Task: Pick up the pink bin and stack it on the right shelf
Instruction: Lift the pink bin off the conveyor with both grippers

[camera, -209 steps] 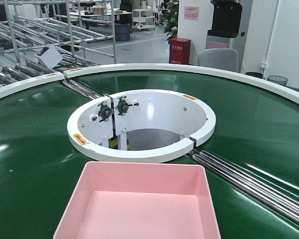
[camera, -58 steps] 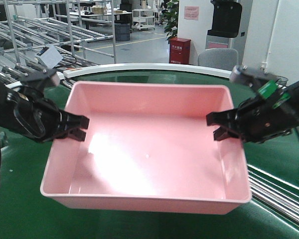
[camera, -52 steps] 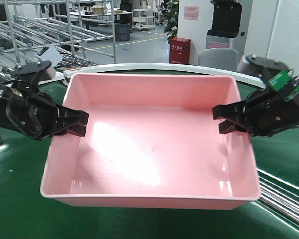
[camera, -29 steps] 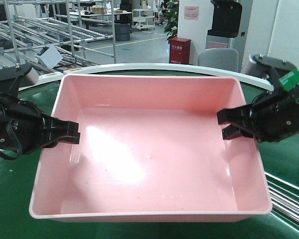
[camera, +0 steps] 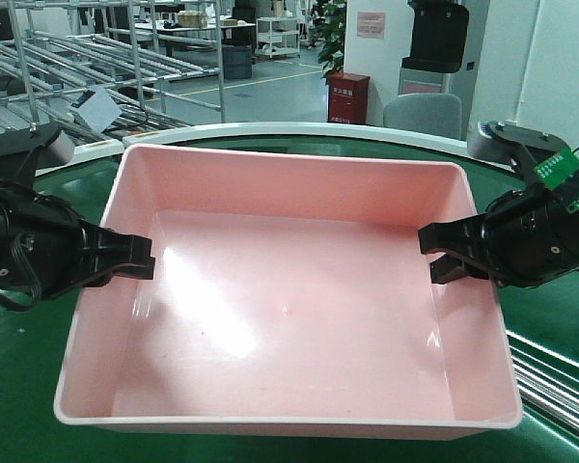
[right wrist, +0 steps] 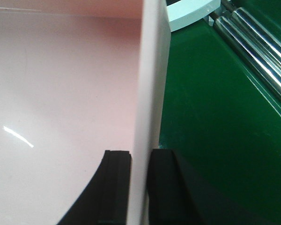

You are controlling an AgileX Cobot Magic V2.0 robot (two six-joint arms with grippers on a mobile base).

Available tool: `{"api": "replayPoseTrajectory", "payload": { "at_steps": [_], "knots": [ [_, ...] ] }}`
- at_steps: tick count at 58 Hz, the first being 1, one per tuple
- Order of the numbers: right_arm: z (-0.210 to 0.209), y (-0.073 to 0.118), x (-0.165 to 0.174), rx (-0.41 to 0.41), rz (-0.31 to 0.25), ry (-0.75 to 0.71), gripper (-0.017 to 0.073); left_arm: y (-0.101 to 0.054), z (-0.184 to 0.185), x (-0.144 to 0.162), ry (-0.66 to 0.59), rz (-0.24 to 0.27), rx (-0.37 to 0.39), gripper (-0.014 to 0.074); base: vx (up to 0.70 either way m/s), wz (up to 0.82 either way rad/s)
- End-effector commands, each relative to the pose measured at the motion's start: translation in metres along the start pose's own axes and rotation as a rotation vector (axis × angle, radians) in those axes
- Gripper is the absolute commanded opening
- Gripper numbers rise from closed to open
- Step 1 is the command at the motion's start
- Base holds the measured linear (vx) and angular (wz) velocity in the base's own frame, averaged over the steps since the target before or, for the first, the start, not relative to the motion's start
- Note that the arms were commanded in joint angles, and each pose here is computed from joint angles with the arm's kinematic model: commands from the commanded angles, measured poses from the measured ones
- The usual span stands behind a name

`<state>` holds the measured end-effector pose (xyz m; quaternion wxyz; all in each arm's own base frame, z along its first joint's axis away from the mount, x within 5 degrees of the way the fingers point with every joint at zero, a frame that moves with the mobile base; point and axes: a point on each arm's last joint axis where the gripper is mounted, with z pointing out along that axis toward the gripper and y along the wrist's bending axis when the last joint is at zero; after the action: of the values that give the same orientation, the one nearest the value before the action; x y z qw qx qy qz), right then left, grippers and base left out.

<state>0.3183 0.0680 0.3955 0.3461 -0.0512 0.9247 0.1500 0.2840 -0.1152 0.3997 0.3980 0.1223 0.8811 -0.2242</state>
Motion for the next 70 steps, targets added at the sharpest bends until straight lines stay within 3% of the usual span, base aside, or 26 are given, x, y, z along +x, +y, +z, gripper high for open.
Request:
{"api": "replayPoseTrajectory", "payload": {
  "at_steps": [1, 70],
  "knots": [
    [-0.0226, 0.0087, -0.0143, -0.045, 0.001, -0.153, -0.0008, -0.0191, -0.0241, -0.014, -0.132, -0.011, 0.085, -0.0008, 0.0, 0.0],
    [-0.0226, 0.0088, -0.0143, -0.045, 0.002, -0.153, -0.0008, -0.019, -0.0237, -0.014, -0.131, -0.012, 0.085, -0.0008, -0.05, 0.01]
  ]
}}
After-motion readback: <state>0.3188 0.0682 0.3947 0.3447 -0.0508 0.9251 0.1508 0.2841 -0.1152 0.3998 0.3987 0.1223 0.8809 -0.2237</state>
